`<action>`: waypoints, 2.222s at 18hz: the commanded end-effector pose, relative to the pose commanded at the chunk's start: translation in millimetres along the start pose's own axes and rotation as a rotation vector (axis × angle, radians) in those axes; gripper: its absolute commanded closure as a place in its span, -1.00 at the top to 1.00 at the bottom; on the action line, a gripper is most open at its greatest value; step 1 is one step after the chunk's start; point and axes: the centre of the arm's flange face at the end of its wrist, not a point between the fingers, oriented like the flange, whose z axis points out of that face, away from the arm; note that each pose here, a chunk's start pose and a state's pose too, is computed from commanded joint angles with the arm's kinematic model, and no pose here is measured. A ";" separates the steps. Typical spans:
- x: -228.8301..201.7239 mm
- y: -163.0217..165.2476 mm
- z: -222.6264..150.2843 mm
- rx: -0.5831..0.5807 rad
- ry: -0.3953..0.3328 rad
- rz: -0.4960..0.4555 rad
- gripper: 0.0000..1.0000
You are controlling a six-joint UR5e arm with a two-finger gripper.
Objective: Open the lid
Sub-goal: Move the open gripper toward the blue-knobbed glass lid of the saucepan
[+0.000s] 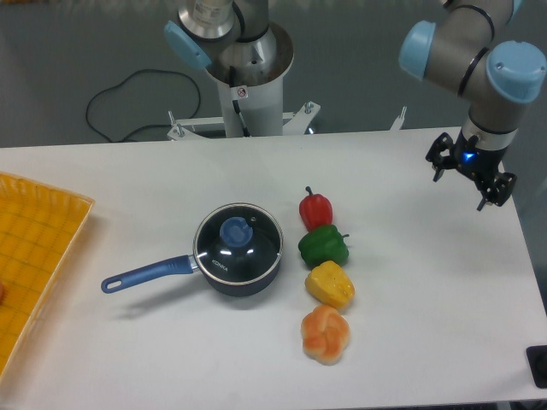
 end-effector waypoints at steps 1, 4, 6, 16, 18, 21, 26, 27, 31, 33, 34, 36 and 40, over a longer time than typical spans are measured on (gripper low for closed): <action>0.4 -0.2 0.7 0.002 0.001 0.003 1.00; 1.8 -1.9 1.3 -0.001 0.005 0.003 1.00; 1.7 -1.6 1.2 -0.004 0.004 0.003 1.00; 11.0 -58.2 -4.4 0.004 -0.013 -0.064 1.00; 14.3 -59.7 -9.8 -0.002 -0.019 -0.061 1.00; 30.7 -42.8 -16.7 -0.020 -0.010 0.053 1.00; 77.4 -44.1 -19.3 -0.027 0.015 0.125 1.00; 81.8 -51.9 -19.7 -0.026 0.017 0.140 1.00; 100.6 -98.3 -17.5 -0.023 0.022 0.142 1.00; 110.7 -126.8 -19.2 -0.020 0.016 0.122 1.00; 116.1 -142.2 -19.0 -0.018 0.015 0.108 1.00; 122.4 -156.3 -17.4 -0.018 0.018 0.093 1.00; 147.4 -195.4 -19.3 -0.045 0.018 0.154 1.00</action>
